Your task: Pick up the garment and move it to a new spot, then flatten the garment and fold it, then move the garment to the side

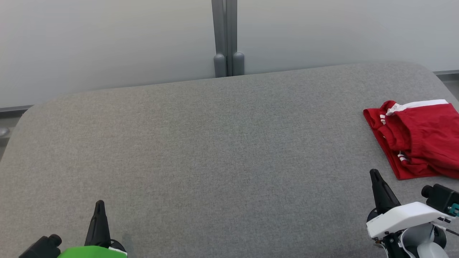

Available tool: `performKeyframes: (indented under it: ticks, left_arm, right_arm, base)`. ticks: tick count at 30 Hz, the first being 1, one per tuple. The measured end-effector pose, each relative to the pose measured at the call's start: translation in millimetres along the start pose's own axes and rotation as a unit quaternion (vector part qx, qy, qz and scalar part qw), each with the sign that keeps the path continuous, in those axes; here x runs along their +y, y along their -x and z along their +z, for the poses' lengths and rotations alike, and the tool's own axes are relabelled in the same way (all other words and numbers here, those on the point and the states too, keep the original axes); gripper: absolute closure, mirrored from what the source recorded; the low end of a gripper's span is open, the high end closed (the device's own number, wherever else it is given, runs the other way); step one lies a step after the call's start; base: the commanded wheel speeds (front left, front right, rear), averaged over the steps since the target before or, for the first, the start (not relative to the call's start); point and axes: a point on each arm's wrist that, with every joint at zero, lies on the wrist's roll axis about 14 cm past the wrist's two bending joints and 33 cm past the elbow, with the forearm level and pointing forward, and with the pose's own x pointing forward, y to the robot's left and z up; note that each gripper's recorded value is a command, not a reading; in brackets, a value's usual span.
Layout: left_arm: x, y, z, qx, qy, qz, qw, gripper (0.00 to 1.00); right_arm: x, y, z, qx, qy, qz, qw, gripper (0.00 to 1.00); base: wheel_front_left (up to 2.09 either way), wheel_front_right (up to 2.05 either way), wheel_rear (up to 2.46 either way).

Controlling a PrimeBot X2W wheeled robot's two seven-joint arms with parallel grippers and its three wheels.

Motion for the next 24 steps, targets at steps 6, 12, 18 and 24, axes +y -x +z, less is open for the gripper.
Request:
performKeyframes:
  ticks: [6,12,18,24]
  left_arm:
    - [-1,-4,2,0.0,0.04,0.001,0.999,1.0]
    - [-1,-8,4,0.002,0.084,0.003,0.996,1.0]
    - [-3,-11,6,0.002,0.116,0.002,0.993,1.0]
    - [-3,-14,7,0.005,0.148,0.002,0.989,1.0]
  right_arm:
    - [0,-3,2,-0.004,-0.047,-0.002,0.999,1.0]
    - [-1,-6,2,-0.005,-0.098,-0.006,0.995,1.0]
    - [0,-8,4,-0.008,-0.135,-0.006,0.991,1.0]
    - [-2,-9,4,-0.008,-0.174,-0.009,0.985,1.0]
  base:
    - [0.0,0.0,0.0]
    - [0.0,0.0,0.0]
    - [0.0,0.0,0.0]
    - [0.0,0.0,0.0]
